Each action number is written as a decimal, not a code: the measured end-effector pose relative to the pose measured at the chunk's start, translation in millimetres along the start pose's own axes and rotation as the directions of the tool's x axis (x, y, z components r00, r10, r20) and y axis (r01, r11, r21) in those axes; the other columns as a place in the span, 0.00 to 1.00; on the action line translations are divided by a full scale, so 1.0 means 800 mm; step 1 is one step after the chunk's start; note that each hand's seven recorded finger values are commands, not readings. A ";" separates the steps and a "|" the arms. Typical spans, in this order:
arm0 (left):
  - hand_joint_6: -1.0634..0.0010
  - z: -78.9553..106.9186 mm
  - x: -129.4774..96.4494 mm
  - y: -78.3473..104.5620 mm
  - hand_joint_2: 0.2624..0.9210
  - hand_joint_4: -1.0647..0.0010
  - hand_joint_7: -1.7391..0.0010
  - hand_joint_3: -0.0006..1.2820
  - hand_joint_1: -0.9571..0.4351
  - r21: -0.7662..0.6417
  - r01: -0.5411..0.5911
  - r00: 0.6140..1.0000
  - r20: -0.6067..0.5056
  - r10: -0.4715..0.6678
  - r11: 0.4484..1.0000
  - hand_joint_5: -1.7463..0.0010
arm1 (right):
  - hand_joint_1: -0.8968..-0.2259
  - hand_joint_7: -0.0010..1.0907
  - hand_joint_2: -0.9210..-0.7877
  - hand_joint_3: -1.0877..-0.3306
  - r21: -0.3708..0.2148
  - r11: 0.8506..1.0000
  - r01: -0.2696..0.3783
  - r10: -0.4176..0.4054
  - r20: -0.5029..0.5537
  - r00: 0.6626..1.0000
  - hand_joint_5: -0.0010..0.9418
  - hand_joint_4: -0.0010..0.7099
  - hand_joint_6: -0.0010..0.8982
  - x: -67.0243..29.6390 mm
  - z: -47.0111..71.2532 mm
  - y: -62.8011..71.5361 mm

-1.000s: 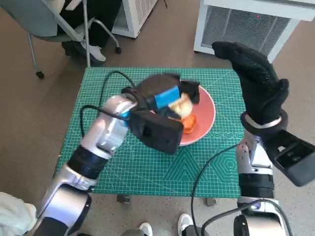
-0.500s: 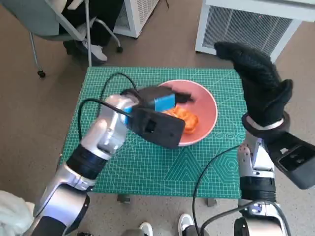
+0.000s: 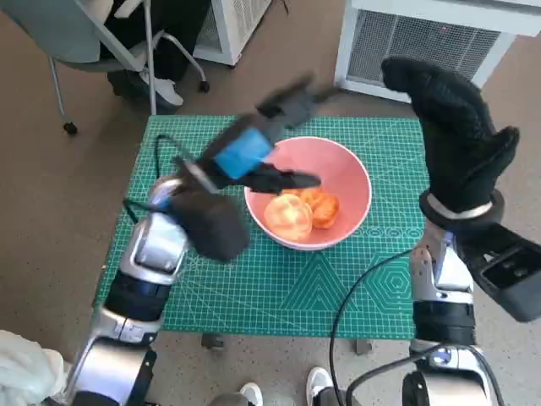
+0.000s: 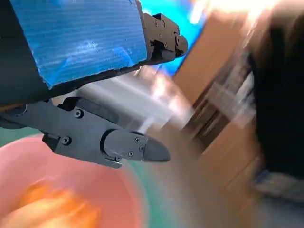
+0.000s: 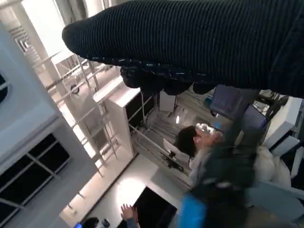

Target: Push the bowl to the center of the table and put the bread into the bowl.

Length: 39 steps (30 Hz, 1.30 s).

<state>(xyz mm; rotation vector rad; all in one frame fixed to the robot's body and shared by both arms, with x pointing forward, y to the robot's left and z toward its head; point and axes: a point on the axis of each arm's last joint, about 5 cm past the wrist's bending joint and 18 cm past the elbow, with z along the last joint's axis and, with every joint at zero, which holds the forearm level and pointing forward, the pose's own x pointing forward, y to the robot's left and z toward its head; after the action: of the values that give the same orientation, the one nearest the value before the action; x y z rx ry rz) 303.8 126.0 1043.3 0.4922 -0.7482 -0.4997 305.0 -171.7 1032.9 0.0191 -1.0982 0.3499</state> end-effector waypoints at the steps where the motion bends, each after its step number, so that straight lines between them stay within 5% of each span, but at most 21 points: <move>1: 0.80 0.000 -0.002 0.000 1.00 0.95 0.96 0.36 0.22 -0.025 -0.030 0.999 0.018 0.030 0.999 0.99 | 0.49 0.62 0.00 0.46 0.000 1.000 0.005 -0.005 0.002 1.000 0.38 0.09 0.00 0.002 0.000 0.000; 19: 0.82 -0.008 -0.033 -0.006 1.00 0.93 0.97 0.41 0.21 -0.340 -0.223 0.946 0.151 0.287 0.914 0.99 | 0.49 0.60 0.00 0.47 -0.038 0.999 -0.018 0.018 0.019 1.000 0.18 0.24 0.00 0.020 0.001 0.009; 39: 0.79 -0.012 -0.043 -0.011 1.00 0.92 0.97 0.37 0.22 -0.370 -0.256 0.933 0.149 0.329 0.893 1.00 | 0.50 0.60 0.00 0.43 -0.072 0.995 -0.062 0.065 0.037 0.997 0.14 0.26 0.00 0.023 -0.001 0.009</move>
<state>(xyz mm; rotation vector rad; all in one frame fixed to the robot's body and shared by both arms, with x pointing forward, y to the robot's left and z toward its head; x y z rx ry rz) 287.3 141.6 1014.4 -0.0072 -0.8972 -0.3888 311.1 -159.9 1047.0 -0.0720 -1.1516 0.3687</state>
